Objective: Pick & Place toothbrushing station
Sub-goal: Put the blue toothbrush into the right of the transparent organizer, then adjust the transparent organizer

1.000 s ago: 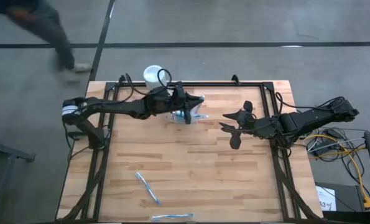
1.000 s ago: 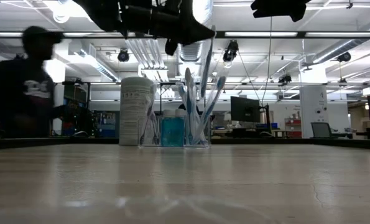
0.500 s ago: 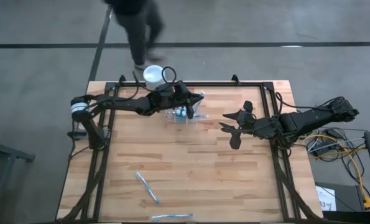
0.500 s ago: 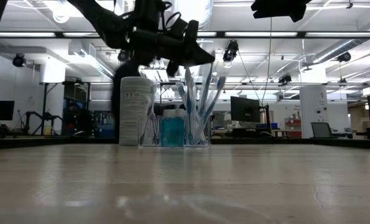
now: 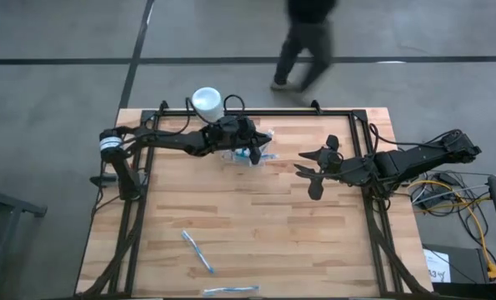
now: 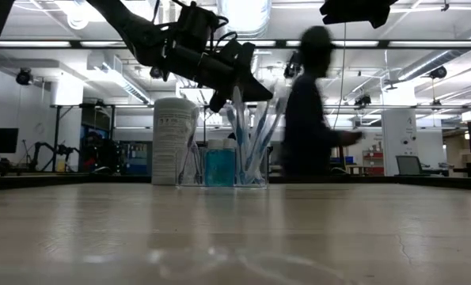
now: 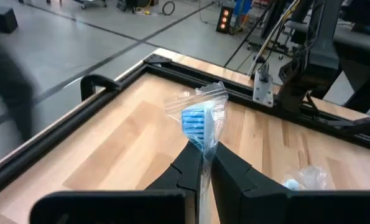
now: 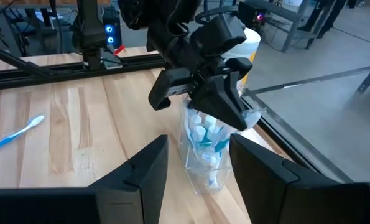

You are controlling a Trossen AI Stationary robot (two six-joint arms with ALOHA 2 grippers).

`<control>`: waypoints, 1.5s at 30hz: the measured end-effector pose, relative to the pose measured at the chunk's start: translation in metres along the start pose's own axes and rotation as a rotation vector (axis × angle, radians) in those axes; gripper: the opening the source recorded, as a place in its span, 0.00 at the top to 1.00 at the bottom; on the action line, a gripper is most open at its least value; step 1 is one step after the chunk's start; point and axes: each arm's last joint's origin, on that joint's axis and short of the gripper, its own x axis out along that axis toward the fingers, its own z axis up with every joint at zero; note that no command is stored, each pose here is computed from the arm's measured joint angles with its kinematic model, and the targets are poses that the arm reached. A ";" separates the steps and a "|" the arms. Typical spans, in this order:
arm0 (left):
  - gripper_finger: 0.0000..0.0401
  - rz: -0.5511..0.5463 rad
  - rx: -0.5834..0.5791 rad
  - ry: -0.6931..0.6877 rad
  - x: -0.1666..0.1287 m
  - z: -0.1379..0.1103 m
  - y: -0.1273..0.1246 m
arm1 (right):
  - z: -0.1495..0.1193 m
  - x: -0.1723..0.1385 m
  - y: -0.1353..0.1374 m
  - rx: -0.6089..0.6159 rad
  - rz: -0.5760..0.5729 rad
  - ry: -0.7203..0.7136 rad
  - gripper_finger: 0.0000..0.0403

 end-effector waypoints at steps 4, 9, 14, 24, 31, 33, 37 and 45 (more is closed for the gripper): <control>0.94 0.006 -0.002 0.030 0.000 -0.003 0.001 | 0.000 0.000 0.000 0.000 0.000 0.000 0.58; 0.93 0.010 -0.003 0.040 0.000 -0.003 0.001 | 0.000 0.000 0.000 0.000 0.000 0.000 0.58; 0.88 0.026 -0.003 0.036 -0.001 -0.003 0.001 | 0.000 0.000 0.000 0.000 0.000 0.000 0.58; 0.70 0.018 -0.002 0.026 -0.001 0.006 -0.002 | 0.000 0.000 0.000 -0.006 -0.001 0.000 0.58; 0.61 0.033 0.000 0.068 -0.001 0.013 -0.004 | 0.000 0.000 0.000 -0.019 -0.001 0.000 0.58; 0.60 0.061 0.013 0.073 -0.002 0.018 -0.004 | 0.000 0.000 0.000 -0.019 -0.001 0.000 0.58; 0.60 0.100 0.058 0.052 -0.007 0.033 -0.006 | 0.000 0.000 0.000 -0.018 -0.001 0.000 0.58; 0.60 0.056 0.096 -0.037 -0.012 0.067 -0.013 | 0.000 0.000 0.000 -0.019 -0.002 0.000 0.58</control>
